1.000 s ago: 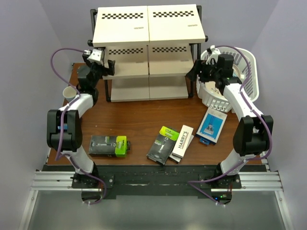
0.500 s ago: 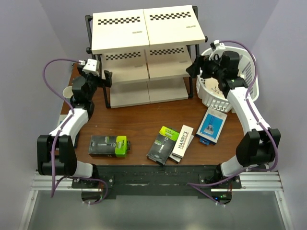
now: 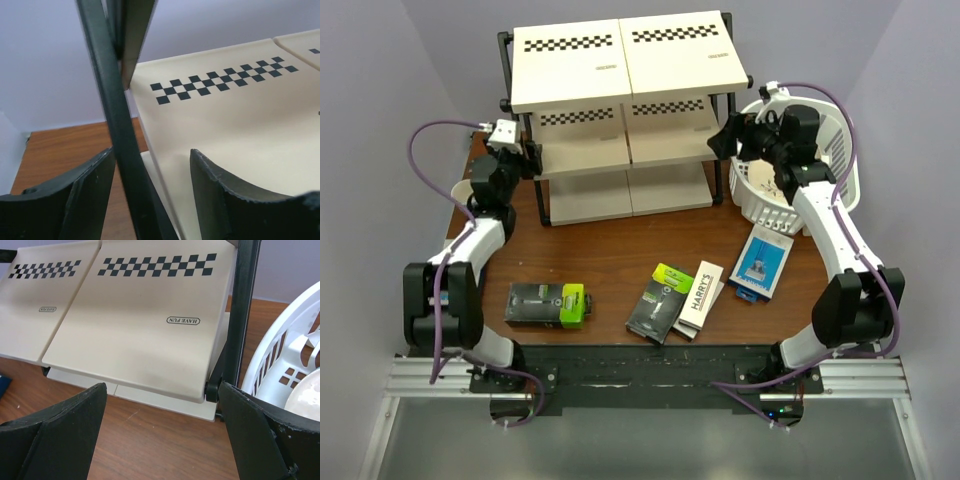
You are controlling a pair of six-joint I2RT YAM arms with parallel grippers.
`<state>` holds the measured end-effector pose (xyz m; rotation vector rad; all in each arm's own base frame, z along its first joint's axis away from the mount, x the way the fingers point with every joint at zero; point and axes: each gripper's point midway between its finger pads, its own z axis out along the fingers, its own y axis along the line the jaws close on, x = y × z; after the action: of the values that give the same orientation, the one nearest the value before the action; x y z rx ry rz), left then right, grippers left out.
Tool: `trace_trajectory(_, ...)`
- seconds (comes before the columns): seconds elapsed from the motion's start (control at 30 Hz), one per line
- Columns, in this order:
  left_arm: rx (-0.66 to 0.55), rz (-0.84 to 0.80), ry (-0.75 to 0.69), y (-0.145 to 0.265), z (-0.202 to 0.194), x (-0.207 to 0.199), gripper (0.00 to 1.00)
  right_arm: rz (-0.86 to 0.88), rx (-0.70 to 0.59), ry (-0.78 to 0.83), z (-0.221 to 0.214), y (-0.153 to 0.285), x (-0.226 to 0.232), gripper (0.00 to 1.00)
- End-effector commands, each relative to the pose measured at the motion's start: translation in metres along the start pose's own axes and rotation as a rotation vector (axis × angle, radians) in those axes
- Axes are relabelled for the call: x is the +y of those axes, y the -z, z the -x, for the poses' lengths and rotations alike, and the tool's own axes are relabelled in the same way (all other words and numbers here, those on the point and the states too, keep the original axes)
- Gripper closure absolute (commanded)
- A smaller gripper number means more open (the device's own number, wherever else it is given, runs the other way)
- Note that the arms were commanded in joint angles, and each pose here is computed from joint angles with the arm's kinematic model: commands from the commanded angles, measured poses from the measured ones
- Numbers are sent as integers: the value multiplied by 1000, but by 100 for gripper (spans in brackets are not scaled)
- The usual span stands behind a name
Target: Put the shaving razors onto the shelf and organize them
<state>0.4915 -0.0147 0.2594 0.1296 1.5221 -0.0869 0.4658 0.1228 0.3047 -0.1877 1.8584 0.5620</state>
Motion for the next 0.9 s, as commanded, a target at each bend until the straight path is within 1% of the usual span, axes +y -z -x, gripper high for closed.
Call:
trace_trajectory(0.0,-152,-60,-31,-33,49,-4,37,-14,-70,37,25,-1,0,3)
trace_trajectory(0.03,-134,-68,-28,-44,39,-4,39,-22,-71,43,25,-1,-2,3)
trace_trajectory(0.1,-137,-81,-27,-61,41,-6,39,-28,-71,45,25,-1,-4,3)
trace_trajectory(0.23,-141,-97,-25,-79,43,-9,39,-27,-72,54,24,-3,-4,3)
trace_trajectory(0.33,-125,-89,-10,-80,43,-9,35,-27,-72,61,24,-3,-4,3)
trace_trajectory(0.37,-108,-73,0,-77,40,-6,31,-30,-71,65,25,-2,-5,3)
trace_trajectory(0.43,-108,-56,15,-62,46,-4,25,-30,-66,79,24,-1,-4,3)
trace_trajectory(0.47,-110,-52,19,-55,49,-3,19,-35,-67,86,24,1,-5,3)
trace_trajectory(0.5,-118,-45,19,-38,55,-3,15,-39,-67,106,25,4,-5,3)
trace_trajectory(0.57,-125,-11,22,-21,60,1,8,-63,-53,119,19,7,-10,1)
trace_trajectory(0.6,-138,4,21,-5,67,1,0,-72,-59,132,22,12,-9,1)
trace_trajectory(0.67,-126,49,17,9,67,7,0,-103,-55,137,18,16,-15,1)
trace_trajectory(0.73,-112,54,10,22,71,11,0,-121,-51,145,19,24,-16,1)
trace_trajectory(0.77,-58,61,24,29,57,13,0,-122,-49,148,18,26,-14,1)
trace_trajectory(0.8,-66,70,31,41,65,16,0,-123,-54,165,21,31,-14,1)
trace_trajectory(0.83,-52,65,47,48,62,14,0,-118,-54,178,20,39,-10,1)
trace_trajectory(0.87,22,40,63,59,42,8,0,-113,-48,194,18,43,-8,1)
